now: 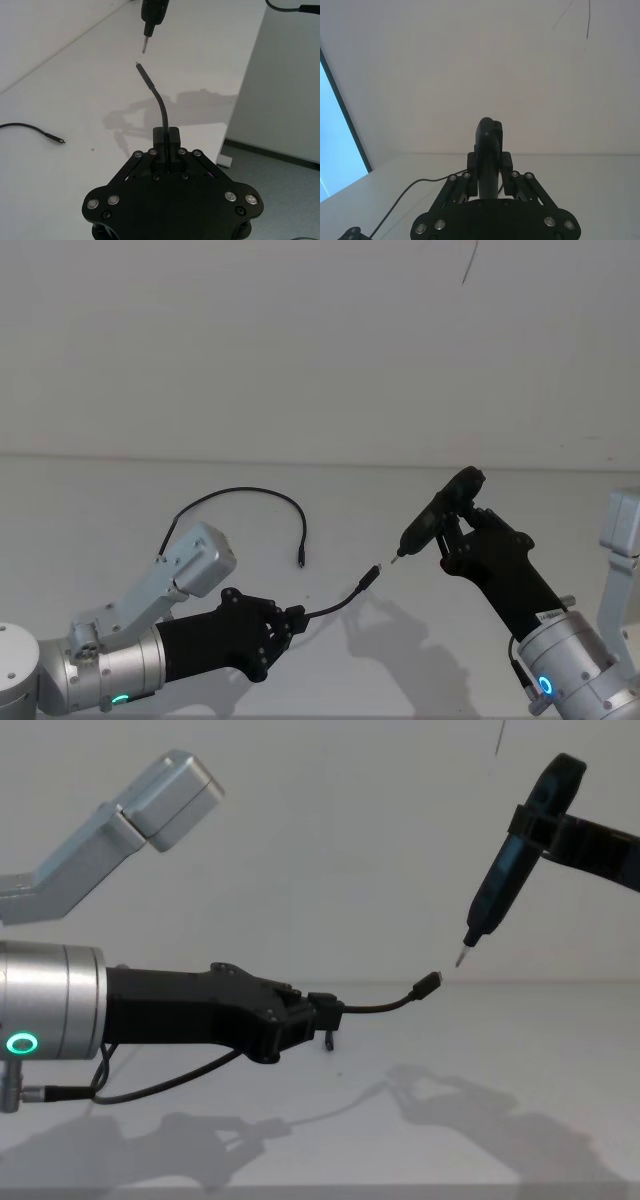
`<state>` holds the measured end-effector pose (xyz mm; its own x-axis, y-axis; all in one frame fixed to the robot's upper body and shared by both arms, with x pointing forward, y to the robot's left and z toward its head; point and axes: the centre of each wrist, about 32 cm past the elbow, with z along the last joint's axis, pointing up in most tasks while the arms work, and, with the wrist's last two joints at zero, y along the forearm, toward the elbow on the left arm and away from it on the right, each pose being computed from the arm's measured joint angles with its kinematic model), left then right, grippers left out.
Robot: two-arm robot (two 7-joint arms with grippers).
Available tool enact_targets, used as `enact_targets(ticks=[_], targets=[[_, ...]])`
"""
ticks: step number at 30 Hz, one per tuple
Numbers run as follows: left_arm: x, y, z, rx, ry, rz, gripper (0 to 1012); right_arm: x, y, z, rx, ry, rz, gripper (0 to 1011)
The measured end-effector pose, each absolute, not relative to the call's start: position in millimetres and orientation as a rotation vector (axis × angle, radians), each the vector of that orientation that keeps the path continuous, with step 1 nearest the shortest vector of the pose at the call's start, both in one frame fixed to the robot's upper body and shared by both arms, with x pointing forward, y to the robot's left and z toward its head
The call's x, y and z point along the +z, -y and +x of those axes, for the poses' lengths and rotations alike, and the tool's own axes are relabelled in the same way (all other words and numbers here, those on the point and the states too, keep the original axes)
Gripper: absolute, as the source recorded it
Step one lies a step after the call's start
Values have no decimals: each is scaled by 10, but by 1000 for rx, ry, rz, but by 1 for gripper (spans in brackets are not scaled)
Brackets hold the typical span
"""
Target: Pick up the data cable with the one hand.
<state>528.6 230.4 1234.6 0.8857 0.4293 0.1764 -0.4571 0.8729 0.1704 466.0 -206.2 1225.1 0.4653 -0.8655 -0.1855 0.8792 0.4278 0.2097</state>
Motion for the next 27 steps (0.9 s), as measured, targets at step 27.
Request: enact_targets(ticks=[27], targets=[[12346,-2304,5286,464,135,211,51,12229,2016,4675,-1066,-87,303,269]])
